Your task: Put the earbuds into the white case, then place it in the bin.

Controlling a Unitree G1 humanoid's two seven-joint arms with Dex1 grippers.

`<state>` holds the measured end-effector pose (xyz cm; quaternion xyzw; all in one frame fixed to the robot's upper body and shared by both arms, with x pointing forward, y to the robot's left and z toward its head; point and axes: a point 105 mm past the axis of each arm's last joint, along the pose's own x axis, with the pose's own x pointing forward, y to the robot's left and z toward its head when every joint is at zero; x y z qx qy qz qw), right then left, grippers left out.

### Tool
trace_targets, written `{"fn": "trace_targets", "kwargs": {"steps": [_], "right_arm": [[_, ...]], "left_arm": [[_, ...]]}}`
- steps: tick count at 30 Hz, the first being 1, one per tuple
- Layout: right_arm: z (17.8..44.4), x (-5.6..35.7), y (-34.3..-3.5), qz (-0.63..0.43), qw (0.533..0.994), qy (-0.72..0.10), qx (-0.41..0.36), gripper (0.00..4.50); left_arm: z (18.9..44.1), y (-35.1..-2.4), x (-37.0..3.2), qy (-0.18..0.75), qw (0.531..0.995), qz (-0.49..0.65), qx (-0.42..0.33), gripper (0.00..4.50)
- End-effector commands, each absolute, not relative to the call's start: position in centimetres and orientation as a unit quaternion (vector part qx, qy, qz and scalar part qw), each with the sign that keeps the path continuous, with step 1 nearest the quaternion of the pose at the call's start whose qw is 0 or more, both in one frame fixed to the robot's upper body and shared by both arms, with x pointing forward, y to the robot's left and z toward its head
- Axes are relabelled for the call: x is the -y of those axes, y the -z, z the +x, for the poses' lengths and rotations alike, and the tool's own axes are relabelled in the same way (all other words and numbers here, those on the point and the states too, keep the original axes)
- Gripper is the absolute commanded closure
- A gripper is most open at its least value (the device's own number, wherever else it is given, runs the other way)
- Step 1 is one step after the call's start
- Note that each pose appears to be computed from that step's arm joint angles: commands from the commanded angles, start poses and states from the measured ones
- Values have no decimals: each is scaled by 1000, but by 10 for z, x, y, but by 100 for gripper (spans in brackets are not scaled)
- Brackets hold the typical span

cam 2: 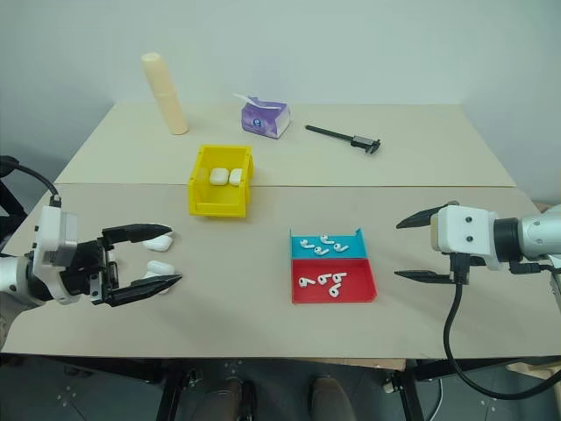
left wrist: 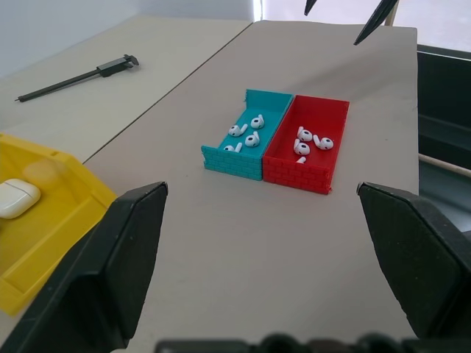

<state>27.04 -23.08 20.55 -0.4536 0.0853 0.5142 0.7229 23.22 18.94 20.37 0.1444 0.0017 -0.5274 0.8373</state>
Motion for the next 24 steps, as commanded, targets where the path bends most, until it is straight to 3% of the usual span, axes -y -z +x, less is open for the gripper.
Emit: {"fn": "trace_targets", "kwargs": {"steps": [1,7,16,18,24], "right_arm": [[269,230,-220,-476,716,-506,-70,4],[270,229,-219,-476,716,-506,-70,4],[272,230,-213,-471,716,-510,-79,4],[273,232,-212,-474,715,-507,-84,4],[266,233,-203,-465,717,-508,-105,4]], "left_arm": [[231,-212,-190,523,836,164,11,0],[231,-209,-191,514,840,173,4,0],[237,-212,-197,421,883,206,-12,0],[236,-210,-203,398,891,211,-58,0],[246,-207,-248,239,911,170,-289,0]]}}
